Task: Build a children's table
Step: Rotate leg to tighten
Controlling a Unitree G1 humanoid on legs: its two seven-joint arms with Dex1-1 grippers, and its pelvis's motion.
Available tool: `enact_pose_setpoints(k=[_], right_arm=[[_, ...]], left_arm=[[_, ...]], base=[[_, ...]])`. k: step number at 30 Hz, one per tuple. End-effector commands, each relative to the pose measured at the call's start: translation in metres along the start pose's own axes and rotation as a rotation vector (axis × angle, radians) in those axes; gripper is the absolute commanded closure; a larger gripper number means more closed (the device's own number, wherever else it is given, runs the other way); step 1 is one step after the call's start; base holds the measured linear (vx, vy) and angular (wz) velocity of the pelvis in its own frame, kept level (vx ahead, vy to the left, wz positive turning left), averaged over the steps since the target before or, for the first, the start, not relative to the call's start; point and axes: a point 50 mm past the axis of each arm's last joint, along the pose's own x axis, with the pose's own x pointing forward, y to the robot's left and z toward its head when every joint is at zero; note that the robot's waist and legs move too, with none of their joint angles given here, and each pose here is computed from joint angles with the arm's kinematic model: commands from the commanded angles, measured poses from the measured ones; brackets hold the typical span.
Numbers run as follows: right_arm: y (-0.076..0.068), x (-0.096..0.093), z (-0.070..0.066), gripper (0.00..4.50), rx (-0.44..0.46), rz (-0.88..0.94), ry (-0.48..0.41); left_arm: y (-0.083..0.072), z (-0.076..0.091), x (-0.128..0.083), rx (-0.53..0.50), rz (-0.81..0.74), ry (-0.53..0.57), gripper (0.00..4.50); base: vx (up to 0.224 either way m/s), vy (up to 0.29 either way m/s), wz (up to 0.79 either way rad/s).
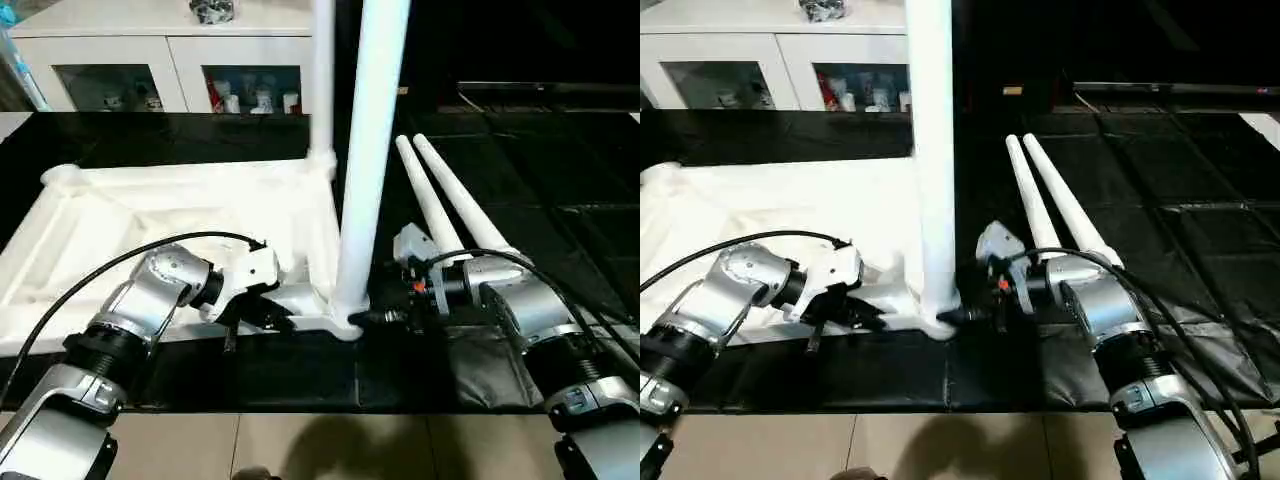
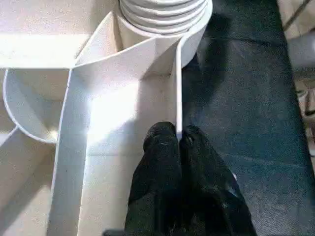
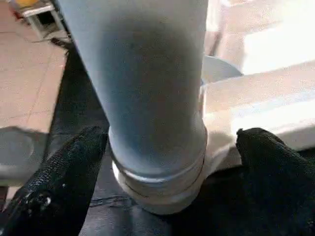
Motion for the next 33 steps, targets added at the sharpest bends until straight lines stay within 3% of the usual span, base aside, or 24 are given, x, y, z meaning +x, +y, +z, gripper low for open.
enact_pose_setpoints(k=[1, 5, 22, 26, 31, 33], right_arm=[[-0.001, 0.002, 0.009, 0.02, -0.043, 0.029, 0.006], [0.001, 0.006, 0.009, 0.02, -0.041, 0.041, 0.001], [0.002, 0.012, 0.007, 1.61, -0.033, 0.060, -0.008], [0.004, 0.014, 0.006, 1.75, -0.030, 0.065, -0.010], [0.004, 0.021, 0.009, 1.82, 0.001, 0.009, -0.082], [-0.004, 0.042, 0.011, 1.83, 0.107, -0.191, -0.165]], left_arm=[[0.000, 0.006, 0.000, 0.054, -0.052, 0.025, 4.50], [0.000, 0.007, 0.001, 0.066, -0.065, 0.025, 4.50], [-0.001, 0.006, 0.002, 0.083, -0.079, 0.032, 4.50], [0.000, 0.006, 0.002, 0.074, -0.064, 0.028, 4.50], [0.008, 0.008, 0.007, -0.007, 0.058, -0.017, 4.50], [0.019, 0.018, 0.016, -0.118, 0.196, -0.085, 4.50]], base=[[0.000, 0.000, 0.00], [0.000, 0.000, 0.00], [0.000, 0.000, 0.00], [0.000, 0.000, 0.00], [0.000, 0.000, 0.00], [0.000, 0.000, 0.00]])
